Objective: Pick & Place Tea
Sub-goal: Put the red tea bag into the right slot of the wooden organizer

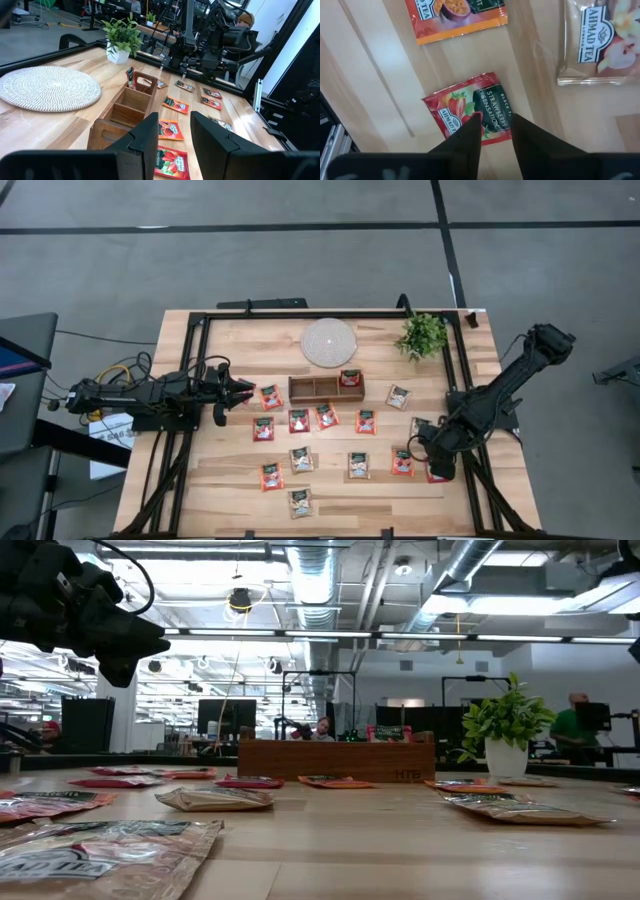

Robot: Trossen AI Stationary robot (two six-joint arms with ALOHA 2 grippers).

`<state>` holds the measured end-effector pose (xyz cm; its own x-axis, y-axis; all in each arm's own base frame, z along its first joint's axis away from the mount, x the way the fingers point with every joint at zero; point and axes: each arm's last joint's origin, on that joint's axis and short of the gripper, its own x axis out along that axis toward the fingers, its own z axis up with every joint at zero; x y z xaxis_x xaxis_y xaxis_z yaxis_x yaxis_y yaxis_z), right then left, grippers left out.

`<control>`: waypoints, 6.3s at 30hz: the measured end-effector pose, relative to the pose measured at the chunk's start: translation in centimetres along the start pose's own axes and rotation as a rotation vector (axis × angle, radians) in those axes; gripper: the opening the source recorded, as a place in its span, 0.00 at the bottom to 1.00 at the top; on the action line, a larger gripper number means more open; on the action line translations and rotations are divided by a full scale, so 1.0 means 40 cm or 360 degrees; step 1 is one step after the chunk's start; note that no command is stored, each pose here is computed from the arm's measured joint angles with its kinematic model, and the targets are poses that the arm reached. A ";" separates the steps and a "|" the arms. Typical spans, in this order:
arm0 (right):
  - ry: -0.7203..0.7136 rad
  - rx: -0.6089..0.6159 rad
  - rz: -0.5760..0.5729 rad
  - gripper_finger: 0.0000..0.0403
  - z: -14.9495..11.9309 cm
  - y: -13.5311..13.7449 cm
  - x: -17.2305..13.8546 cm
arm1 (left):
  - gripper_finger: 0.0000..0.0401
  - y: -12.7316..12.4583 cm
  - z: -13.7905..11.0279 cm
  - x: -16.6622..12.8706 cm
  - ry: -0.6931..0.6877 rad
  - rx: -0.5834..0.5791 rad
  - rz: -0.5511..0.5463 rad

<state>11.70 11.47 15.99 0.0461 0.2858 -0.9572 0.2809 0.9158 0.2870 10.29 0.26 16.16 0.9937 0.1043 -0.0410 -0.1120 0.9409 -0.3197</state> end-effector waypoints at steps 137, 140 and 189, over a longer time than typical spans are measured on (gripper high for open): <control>0.0143 -0.0074 -0.0425 0.23 0.033 -0.036 0.080 | 0.26 0.001 -0.002 0.000 0.0011 0.0002 0.0003; 0.0127 -0.0074 -0.0439 0.23 0.026 -0.031 0.082 | 0.26 0.001 -0.002 0.000 0.0011 0.0002 0.0004; 0.0249 0.0226 -0.0329 0.00 0.014 -0.020 0.087 | 0.26 0.001 -0.002 0.000 0.0012 0.0095 0.0004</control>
<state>12.16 11.59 12.43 -0.1715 0.1475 -0.9741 0.4007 0.9137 0.0679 10.29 0.26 16.08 0.9933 0.1043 -0.0490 -0.1136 0.9582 -0.2626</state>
